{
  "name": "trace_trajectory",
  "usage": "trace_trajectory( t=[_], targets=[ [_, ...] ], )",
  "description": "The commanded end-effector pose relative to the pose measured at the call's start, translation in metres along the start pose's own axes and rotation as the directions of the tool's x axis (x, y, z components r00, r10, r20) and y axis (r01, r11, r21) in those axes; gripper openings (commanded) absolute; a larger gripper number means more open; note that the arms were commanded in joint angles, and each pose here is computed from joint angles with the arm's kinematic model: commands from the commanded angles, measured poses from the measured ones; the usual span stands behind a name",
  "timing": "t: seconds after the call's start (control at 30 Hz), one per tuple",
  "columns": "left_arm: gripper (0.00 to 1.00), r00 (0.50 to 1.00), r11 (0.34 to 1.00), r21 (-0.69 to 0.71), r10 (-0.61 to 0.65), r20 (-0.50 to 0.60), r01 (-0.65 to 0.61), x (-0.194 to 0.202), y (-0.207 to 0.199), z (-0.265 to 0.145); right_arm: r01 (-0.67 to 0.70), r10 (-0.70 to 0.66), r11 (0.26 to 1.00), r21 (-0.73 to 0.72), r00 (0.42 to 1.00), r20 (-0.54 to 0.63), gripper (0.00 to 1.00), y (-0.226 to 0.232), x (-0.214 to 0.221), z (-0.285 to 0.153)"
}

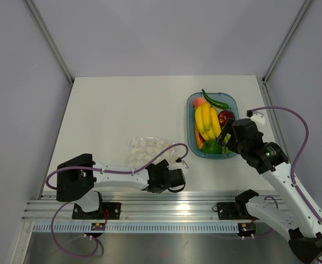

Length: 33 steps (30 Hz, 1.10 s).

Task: Place the food in the zip-top bag and seal the zipper
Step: Pick up the zipper food storage bag at the center of the board.

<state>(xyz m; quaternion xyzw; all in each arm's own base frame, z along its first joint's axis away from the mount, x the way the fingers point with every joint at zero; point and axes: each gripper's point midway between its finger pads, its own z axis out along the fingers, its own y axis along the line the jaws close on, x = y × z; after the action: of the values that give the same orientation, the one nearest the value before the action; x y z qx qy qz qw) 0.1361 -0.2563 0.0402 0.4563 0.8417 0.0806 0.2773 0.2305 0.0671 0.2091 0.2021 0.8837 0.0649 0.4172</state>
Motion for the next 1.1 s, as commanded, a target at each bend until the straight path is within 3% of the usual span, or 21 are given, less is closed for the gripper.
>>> trace_trajectory(
  t=[0.0, 0.17, 0.23, 0.33, 0.53, 0.97, 1.07],
  targets=[
    [0.61, 0.997, 0.998, -0.043, -0.042, 0.062, 0.045, -0.012, 0.003, 0.003, -0.019, 0.019, 0.999, -0.033, 1.0, 0.008, 0.99, 0.008, -0.002, -0.001],
    [0.66, 0.998, 0.998, -0.049, -0.041, 0.05, 0.044, -0.01, 0.004, 0.004, -0.022, 0.022, 0.999, -0.034, 1.0, 0.002, 0.99, 0.007, 0.0, -0.002],
    [0.76, 0.998, 0.998, -0.039, -0.041, 0.047, 0.043, -0.01, 0.002, 0.002, -0.022, 0.022, 0.999, -0.031, 1.0, 0.001, 0.99, 0.006, 0.0, -0.002],
    [0.81, 0.998, 0.999, -0.012, -0.04, 0.044, 0.041, -0.008, -0.003, 0.003, -0.021, 0.021, 0.999, -0.029, 1.0, 0.001, 0.99, 0.006, 0.001, -0.001],
    [0.76, 0.999, 0.998, -0.056, -0.028, 0.017, 0.029, -0.009, -0.002, 0.01, -0.023, 0.023, 0.999, -0.033, 1.0, -0.008, 0.99, 0.008, 0.002, 0.001],
    [0.62, 0.997, 0.988, -0.142, -0.047, 0.067, 0.057, -0.027, 0.012, 0.012, -0.025, 0.024, 0.999, -0.037, 1.0, -0.013, 0.99, 0.006, 0.004, -0.003],
    [0.55, 0.995, 0.988, -0.142, -0.052, 0.085, 0.064, -0.032, 0.014, 0.009, -0.029, 0.028, 0.999, -0.033, 0.999, -0.02, 0.99, 0.004, 0.007, -0.003]
  ],
)
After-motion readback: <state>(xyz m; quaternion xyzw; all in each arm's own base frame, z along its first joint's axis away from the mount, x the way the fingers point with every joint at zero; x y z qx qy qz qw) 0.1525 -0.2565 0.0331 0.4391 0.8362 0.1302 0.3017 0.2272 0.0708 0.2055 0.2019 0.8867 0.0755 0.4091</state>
